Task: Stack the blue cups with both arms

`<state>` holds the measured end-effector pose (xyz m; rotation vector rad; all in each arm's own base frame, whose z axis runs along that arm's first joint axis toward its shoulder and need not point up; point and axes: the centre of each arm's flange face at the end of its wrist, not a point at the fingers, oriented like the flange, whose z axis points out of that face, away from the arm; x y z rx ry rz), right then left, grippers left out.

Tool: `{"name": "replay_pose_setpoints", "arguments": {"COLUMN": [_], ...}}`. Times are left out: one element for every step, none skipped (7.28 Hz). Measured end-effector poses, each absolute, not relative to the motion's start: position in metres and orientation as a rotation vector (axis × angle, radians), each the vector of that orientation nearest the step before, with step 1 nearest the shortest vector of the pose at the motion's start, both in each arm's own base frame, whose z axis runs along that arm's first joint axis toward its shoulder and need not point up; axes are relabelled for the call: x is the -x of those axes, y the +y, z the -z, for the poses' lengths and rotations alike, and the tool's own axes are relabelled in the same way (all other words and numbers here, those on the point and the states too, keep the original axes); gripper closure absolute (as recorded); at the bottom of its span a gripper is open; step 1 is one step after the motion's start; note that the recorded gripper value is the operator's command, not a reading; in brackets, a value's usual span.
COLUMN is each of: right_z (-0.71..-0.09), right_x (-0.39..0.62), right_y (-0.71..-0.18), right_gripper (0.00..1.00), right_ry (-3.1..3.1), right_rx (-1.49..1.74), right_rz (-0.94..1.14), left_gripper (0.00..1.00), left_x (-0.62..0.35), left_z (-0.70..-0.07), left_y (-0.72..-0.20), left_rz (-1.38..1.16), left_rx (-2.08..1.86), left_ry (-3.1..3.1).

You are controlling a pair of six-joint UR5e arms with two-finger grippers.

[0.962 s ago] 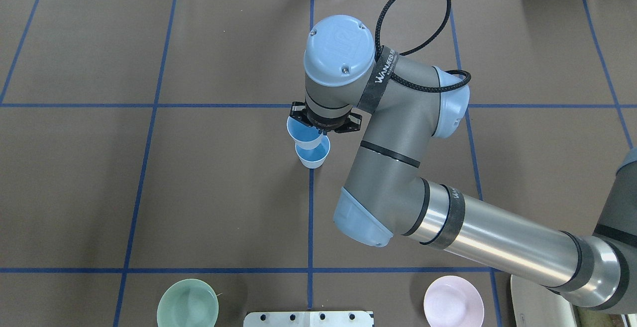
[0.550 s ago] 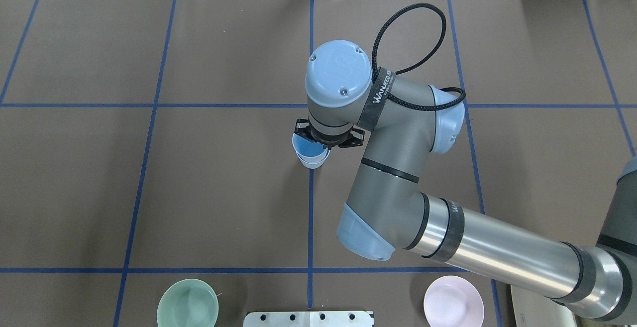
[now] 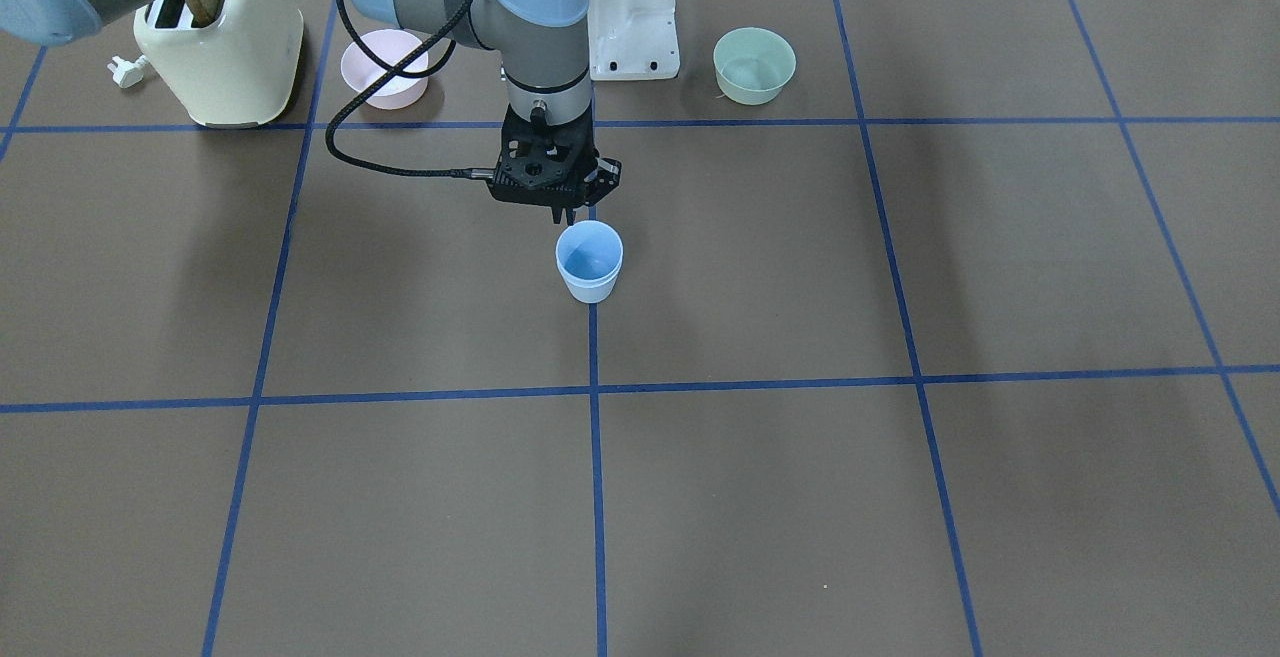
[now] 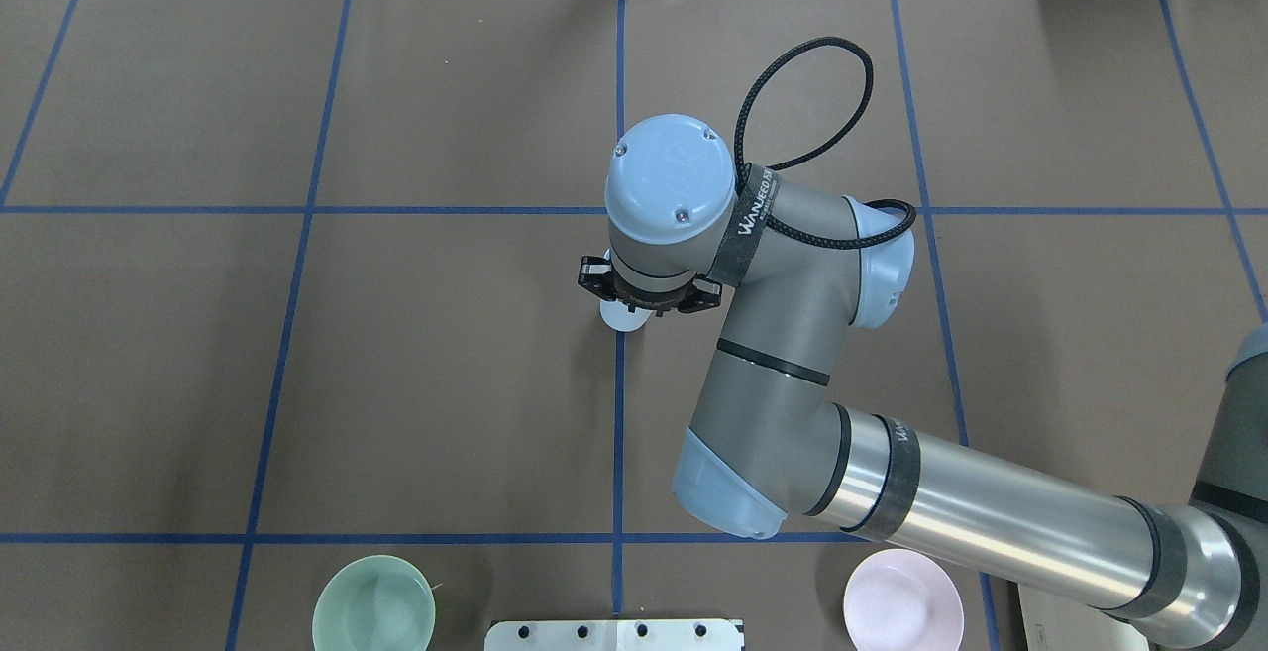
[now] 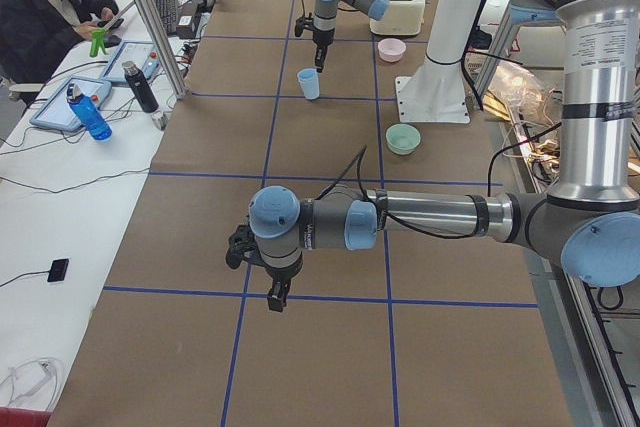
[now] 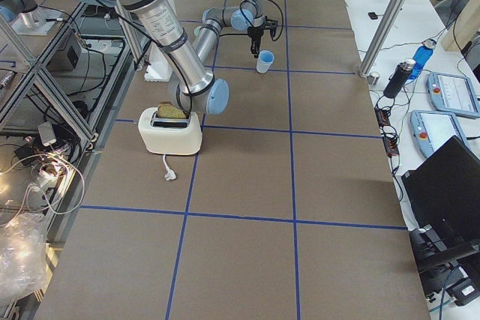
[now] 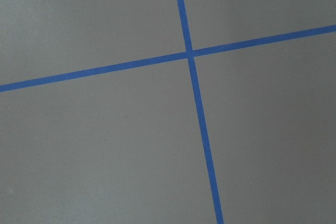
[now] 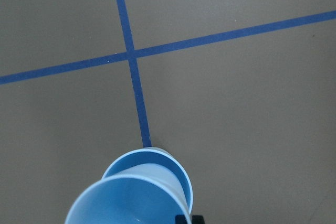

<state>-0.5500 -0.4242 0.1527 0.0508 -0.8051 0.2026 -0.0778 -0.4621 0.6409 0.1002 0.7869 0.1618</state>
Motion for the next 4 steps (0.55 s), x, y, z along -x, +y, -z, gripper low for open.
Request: {"name": "replay_pose_setpoints", "arguments": {"right_z": [-0.149, -0.144, -0.142, -0.15], "right_x": [0.543, 0.526, 0.496, 0.448], "right_y": [-0.433, -0.451, -0.481, -0.522], "right_gripper": [0.0, 0.0, 0.0, 0.0], "right_ry": [-0.814, -0.827, -0.84, -0.854], "right_rx": [-0.076, -0.094, -0.099, -0.096], "right_rz": [-0.214, -0.229, -0.229, -0.202], "left_gripper": [0.02, 0.02, 0.02, 0.02], "left_x": [0.078, 0.078, 0.077, 0.077], "left_z": [-0.641, -0.642, -0.642, -0.643], "left_y": [-0.462, -0.462, -0.462, -0.462], "left_rz": [-0.162, -0.161, -0.161, -0.161], "left_rx": [-0.099, -0.098, -0.096, -0.094], "left_ry": [0.787, 0.787, 0.787, 0.786]}}
